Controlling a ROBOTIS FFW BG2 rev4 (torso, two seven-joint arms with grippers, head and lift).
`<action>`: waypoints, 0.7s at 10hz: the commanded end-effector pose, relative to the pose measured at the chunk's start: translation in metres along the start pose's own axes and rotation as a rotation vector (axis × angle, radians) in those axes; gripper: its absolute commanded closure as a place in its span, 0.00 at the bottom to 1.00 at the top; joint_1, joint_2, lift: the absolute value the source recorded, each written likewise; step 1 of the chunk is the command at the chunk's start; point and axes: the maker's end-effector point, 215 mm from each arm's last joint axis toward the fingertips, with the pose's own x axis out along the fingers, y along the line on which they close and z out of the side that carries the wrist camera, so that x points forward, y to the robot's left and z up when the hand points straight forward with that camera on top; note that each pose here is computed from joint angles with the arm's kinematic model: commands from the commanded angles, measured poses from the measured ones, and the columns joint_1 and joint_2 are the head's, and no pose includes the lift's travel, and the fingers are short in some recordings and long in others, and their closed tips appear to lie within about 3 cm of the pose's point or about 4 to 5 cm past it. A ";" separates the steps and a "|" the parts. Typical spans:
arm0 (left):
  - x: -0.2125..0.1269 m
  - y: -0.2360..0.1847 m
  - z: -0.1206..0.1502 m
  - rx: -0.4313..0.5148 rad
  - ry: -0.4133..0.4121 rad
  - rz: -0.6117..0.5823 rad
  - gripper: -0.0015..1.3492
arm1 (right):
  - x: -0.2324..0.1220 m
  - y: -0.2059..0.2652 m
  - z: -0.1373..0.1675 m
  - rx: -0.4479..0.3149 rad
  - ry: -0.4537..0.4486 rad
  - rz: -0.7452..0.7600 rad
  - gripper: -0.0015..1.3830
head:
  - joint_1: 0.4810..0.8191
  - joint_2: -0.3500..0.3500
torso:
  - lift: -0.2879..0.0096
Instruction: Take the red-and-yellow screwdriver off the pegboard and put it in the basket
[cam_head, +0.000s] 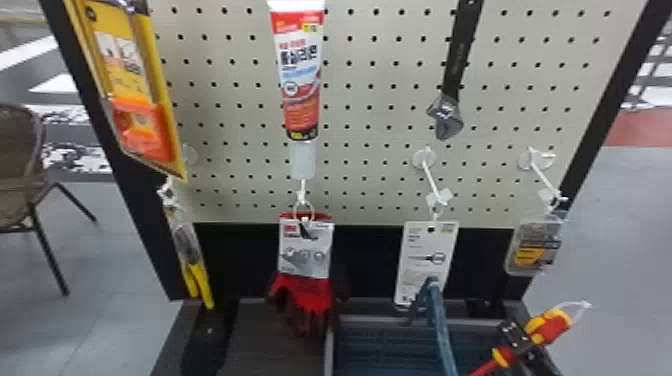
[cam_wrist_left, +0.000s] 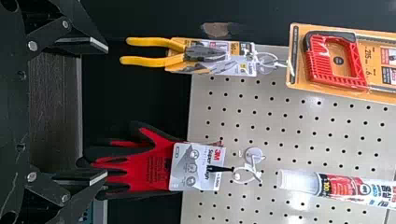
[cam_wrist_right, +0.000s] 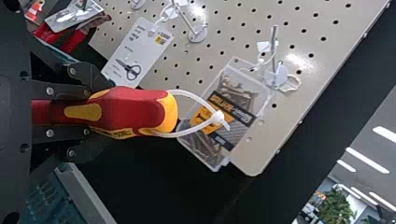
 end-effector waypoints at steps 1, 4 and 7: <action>-0.001 0.000 -0.002 -0.001 0.003 0.001 0.25 | 0.002 0.000 -0.016 0.030 0.019 0.001 0.85 | 0.20 0.50 | 0.63; 0.000 0.001 -0.002 -0.005 -0.002 0.004 0.25 | 0.007 -0.009 -0.048 0.090 0.060 -0.007 0.85 | 0.20 0.50 | 0.63; -0.001 0.002 -0.004 -0.009 0.000 0.008 0.25 | 0.013 -0.013 -0.073 0.133 0.093 -0.008 0.85 | 0.20 0.50 | 0.63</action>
